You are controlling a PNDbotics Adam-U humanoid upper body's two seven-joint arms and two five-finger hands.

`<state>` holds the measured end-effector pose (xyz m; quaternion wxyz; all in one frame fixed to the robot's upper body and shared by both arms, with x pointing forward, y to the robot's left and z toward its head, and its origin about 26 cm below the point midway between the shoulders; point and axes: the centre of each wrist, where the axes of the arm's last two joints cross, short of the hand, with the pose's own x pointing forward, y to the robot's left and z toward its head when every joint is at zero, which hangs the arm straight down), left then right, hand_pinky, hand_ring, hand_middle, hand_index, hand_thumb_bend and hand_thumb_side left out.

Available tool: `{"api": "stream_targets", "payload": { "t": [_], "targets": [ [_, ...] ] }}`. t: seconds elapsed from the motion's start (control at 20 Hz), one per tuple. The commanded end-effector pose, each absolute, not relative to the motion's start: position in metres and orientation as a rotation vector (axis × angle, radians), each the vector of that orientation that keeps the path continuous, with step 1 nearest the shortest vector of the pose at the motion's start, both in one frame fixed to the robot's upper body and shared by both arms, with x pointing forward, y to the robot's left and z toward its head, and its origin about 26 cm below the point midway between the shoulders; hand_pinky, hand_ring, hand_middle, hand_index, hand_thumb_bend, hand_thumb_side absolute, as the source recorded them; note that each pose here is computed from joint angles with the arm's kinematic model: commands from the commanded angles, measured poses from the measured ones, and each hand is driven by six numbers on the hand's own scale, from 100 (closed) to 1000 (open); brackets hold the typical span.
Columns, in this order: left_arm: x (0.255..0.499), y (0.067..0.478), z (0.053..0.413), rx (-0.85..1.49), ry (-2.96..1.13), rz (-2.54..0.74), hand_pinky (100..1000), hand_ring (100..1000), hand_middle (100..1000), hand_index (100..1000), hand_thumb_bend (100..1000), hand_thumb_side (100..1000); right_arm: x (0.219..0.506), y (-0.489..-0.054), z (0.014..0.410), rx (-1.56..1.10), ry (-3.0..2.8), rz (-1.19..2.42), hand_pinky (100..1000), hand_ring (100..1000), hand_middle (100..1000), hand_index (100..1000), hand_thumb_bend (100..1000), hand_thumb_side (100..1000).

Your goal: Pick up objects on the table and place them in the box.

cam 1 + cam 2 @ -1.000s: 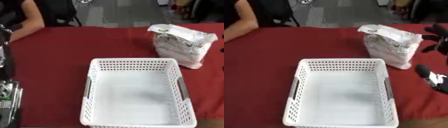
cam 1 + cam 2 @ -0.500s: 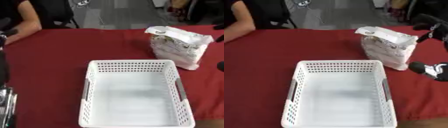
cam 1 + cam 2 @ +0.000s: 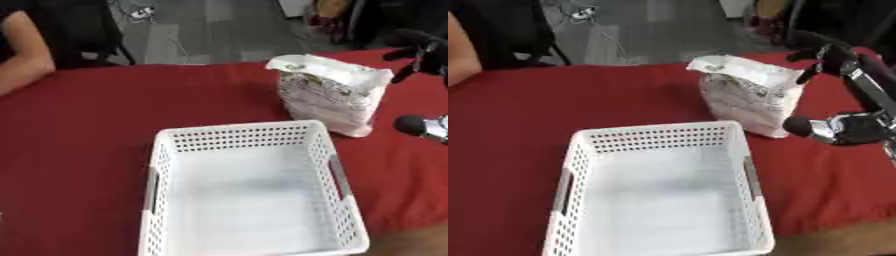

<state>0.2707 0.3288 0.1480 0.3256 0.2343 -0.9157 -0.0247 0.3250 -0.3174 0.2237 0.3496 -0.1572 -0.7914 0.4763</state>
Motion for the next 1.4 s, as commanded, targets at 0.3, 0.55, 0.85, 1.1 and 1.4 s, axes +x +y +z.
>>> {"api": "stream_targets", "payload": {
  "t": [0.3, 0.55, 0.85, 1.1, 1.4],
  "targets": [
    [0.269, 0.328, 0.156, 0.606, -2.426, -0.094, 737, 848, 941, 1000, 925, 1000, 0.340, -0.324, 0.246, -0.443, -1.991, 1.349, 634, 836, 888, 1000, 772, 633],
    [0.269, 0.328, 0.156, 0.601, -2.425, -0.097, 737, 848, 938, 1000, 924, 1000, 0.354, -0.331, 0.253, -0.493, -1.945, 1.392, 651, 837, 879, 1000, 778, 631],
    [0.269, 0.327, 0.155, 0.593, -2.423, -0.103, 736, 848, 937, 1000, 922, 1000, 0.375, -0.345, 0.257, -0.610, -1.893, 1.385, 730, 859, 887, 1000, 785, 640],
    [0.269, 0.327, 0.155, 0.588, -2.422, -0.107, 736, 848, 938, 1000, 921, 1000, 0.390, -0.359, 0.251, -0.668, -1.823, 1.377, 747, 865, 889, 1000, 790, 636],
    [0.269, 0.326, 0.155, 0.580, -2.420, -0.112, 736, 848, 938, 1000, 919, 1000, 0.401, -0.373, 0.245, -0.720, -1.769, 1.373, 755, 863, 888, 1000, 792, 635]
  ]
}}
